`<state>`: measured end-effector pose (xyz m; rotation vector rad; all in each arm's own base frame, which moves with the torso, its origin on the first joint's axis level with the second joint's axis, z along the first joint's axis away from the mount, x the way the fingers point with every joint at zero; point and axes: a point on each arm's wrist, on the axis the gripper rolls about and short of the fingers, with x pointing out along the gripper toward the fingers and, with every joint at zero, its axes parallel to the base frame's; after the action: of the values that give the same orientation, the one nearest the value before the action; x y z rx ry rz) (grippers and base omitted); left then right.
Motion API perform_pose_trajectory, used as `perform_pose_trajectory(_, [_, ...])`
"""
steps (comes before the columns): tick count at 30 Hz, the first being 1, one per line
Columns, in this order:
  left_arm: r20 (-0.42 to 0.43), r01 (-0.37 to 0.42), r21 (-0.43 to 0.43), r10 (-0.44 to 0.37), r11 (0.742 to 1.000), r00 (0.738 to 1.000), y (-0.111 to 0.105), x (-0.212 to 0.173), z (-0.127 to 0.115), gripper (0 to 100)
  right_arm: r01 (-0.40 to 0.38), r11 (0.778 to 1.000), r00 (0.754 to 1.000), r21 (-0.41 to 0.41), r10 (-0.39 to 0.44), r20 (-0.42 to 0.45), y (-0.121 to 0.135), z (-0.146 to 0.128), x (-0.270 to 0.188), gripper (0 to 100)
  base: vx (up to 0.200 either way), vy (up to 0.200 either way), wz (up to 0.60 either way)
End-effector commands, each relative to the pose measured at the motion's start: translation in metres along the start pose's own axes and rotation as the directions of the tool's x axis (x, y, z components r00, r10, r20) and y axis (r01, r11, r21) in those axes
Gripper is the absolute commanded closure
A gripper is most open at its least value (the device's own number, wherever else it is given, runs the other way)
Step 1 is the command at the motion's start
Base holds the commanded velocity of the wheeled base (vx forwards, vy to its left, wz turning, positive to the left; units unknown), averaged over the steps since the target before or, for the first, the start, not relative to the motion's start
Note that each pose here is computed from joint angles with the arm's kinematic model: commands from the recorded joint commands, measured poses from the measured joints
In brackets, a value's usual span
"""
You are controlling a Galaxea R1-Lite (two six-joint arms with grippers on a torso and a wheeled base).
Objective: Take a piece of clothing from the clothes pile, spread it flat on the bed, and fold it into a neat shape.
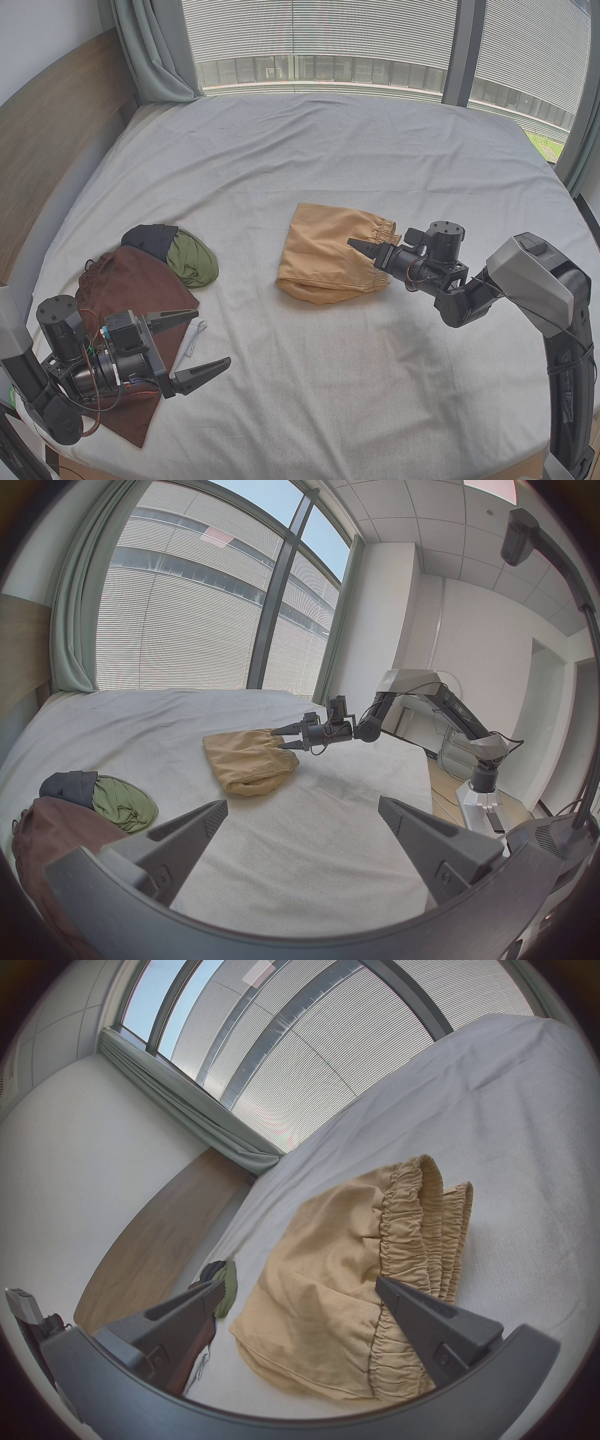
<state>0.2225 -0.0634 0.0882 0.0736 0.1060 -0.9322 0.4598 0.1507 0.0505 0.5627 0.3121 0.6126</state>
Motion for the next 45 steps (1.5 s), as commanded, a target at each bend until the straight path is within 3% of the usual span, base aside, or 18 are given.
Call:
perform_pose_trajectory(1, [-0.001, 0.001, -0.001, -0.001, 1.000, 1.000, 0.000, 0.000, 0.000, 0, 0.023, 1.000, 0.999, 0.005, -0.023, -0.029, -0.014, -0.015, 0.004, 0, 0.000, 0.000, 0.00])
perform_pose_trajectory(7, [-0.004, 0.003, -0.004, -0.003, 1.000, 1.000, 0.000, 0.001, -0.001, 0, 0.027, 1.000, 0.999, 0.004, -0.027, -0.024, -0.018, -0.017, 0.004, 0, 0.000, 0.000, 0.00])
perform_pose_trajectory(10, [-0.003, 0.012, -0.002, -0.012, 1.000, 1.000, -0.002, 0.002, -0.001, 0, 0.015, 1.000, 1.000, -0.002, -0.015, -0.009, -0.008, -0.007, 0.000, 0, 0.000, 0.000, 0.00])
perform_pose_trajectory(14, [0.007, 0.038, 0.010, -0.038, 0.999, 0.999, -0.008, 0.004, 0.002, 0, -0.023, 0.999, 0.998, -0.035, 0.025, 0.061, 0.031, 0.036, -0.027, 0, 0.000, 0.000, 0.00])
perform_pose_trajectory(16, [0.017, 0.061, 0.022, -0.061, 0.998, 0.998, -0.013, 0.006, 0.006, 0, -0.048, 0.996, 0.993, -0.075, 0.056, 0.104, 0.063, 0.062, -0.059, 0, 0.000, 0.000, 0.00])
perform_pose_trajectory(21, [0.020, 0.106, 0.028, -0.107, 0.994, 0.994, -0.024, 0.010, 0.008, 0, -0.033, 0.985, 0.991, -0.171, 0.054, 0.119, 0.096, 0.074, -0.126, 0, 0.000, 0.000, 0.00])
perform_pose_trajectory(25, [0.038, 0.132, 0.048, -0.134, 0.990, 0.990, -0.038, 0.001, 0.015, 0, -0.001, 0.972, 0.987, -0.236, 0.039, 0.156, 0.110, 0.070, -0.187, 0, 0.000, 0.000, 0.00])
perform_pose_trajectory(31, [0.064, 0.211, 0.077, -0.216, 0.974, 0.974, -0.067, -0.015, 0.024, 0, 0.128, 0.930, 0.968, -0.345, -0.042, 0.248, 0.106, 0.058, -0.274, 0, 0.000, 0.000, 0.00])
perform_pose_trajectory(34, [0.069, 0.222, 0.083, -0.228, 0.971, 0.971, -0.073, -0.021, 0.025, 0, 0.145, 0.919, 0.964, -0.366, -0.048, 0.261, 0.107, 0.053, -0.294, 0, 0.000, 0.000, 0.00])
perform_pose_trajectory(35, [0.089, 0.218, 0.105, -0.227, 0.970, 0.970, -0.076, -0.026, 0.031, 0, 0.151, 0.904, 0.964, -0.400, -0.045, 0.262, 0.109, 0.043, -0.320, 0, 0.000, 0.000, 0.00])
perform_pose_trajectory(38, [0.152, 0.206, 0.147, -0.227, 0.968, 0.962, -0.086, -0.038, 0.045, 0, 0.128, 0.887, 0.964, -0.443, -0.007, 0.266, 0.121, 0.026, -0.351, 0, 0.000, 0.000, 0.00])
perform_pose_trajectory(45, [0.196, 0.071, 0.153, -0.101, 0.986, 0.975, -0.095, -0.065, 0.057, 0, 0.131, 0.851, 0.936, -0.508, 0.064, 0.347, 0.149, 0.007, -0.391, 0, 0.000, 0.000, 0.00])
